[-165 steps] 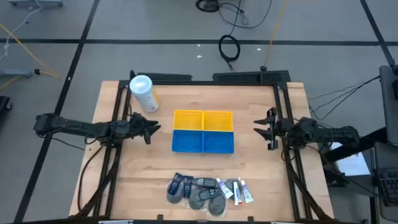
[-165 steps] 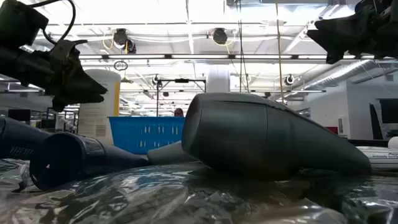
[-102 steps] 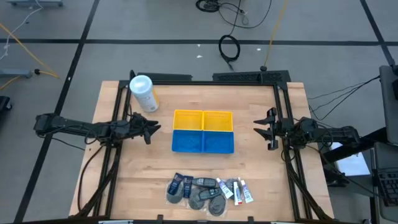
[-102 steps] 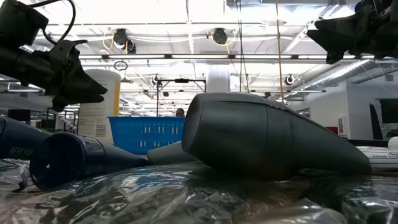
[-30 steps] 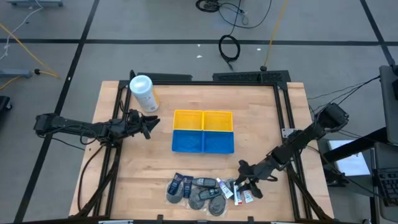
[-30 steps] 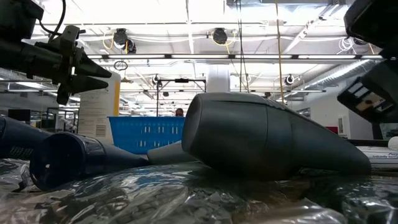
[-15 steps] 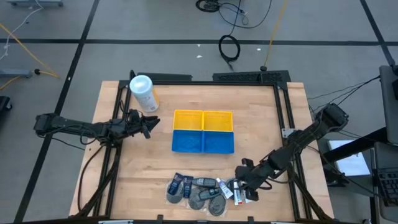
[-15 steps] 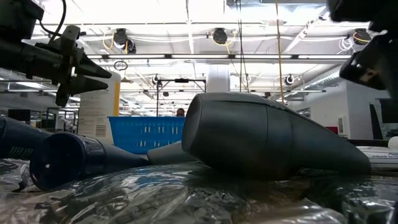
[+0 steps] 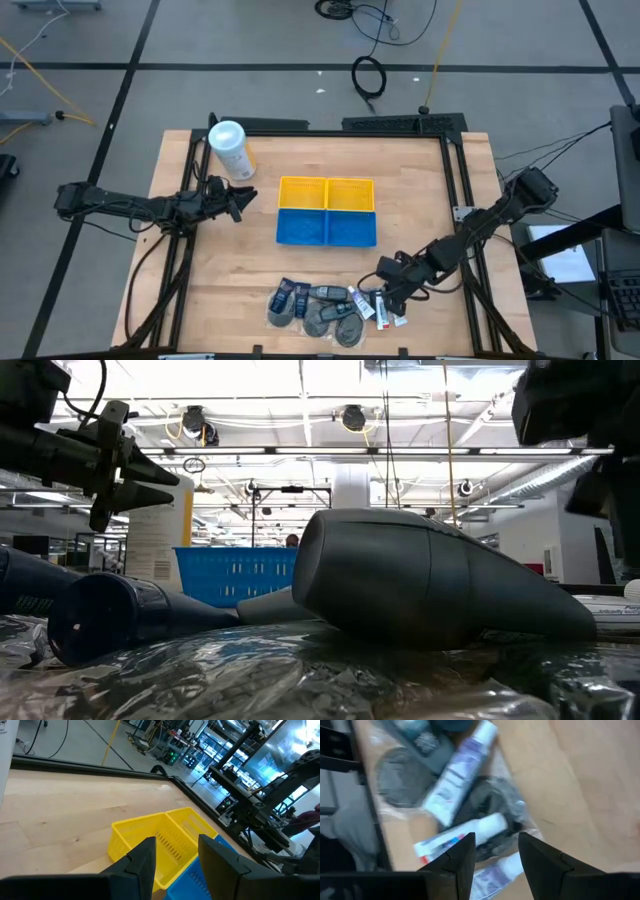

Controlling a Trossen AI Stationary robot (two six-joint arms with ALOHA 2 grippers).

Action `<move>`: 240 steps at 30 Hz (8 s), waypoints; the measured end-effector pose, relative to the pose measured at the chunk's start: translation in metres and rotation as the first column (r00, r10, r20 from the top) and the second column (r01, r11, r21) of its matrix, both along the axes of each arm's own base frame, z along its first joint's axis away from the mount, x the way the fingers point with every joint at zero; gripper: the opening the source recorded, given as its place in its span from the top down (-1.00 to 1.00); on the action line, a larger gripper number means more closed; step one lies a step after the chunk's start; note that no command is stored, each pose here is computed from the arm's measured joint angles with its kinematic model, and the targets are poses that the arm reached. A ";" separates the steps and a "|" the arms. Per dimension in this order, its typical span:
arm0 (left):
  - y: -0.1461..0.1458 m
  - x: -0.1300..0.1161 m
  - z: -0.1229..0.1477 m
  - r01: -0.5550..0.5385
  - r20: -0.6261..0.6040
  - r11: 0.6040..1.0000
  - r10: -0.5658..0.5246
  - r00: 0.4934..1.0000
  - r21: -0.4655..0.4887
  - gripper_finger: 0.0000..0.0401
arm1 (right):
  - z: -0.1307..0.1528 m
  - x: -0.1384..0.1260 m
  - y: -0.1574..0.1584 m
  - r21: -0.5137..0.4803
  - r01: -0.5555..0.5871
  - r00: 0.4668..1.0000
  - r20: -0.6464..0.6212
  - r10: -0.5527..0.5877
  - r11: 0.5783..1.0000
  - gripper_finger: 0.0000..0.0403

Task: Pick & Place Travel size toiletries
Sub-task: Put the middle toothpaste into the right yellow bin, then put the left shave cream into the left yellow bin

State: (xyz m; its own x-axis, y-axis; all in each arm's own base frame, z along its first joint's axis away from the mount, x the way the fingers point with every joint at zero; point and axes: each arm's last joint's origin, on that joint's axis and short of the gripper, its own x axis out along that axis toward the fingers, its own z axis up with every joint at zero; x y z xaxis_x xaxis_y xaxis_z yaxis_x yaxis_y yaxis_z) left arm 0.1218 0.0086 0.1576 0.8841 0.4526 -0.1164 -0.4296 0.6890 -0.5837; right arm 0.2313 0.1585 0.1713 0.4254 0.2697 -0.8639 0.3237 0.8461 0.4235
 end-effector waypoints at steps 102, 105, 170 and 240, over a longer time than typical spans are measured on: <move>-0.003 0.009 -0.009 0.008 -0.047 0.999 -0.010 0.999 -0.040 0.28 | 0.059 0.052 -0.220 -0.484 0.249 0.869 0.495 0.027 0.839 0.81; -0.008 0.013 -0.012 0.038 -0.062 0.998 -0.042 0.997 -0.055 0.28 | 0.055 0.054 -0.229 -0.528 0.257 0.873 0.485 0.040 0.810 0.81; -0.180 0.134 0.041 0.413 -0.408 0.741 -0.649 0.643 -0.529 0.28 | 0.019 0.084 -0.132 -0.617 -0.178 0.763 0.406 0.504 0.767 0.17; -0.184 0.143 0.004 0.026 -0.407 0.540 -0.665 0.627 -0.842 0.27 | 0.018 0.083 -0.123 -0.662 -0.156 0.781 0.372 0.501 0.734 0.15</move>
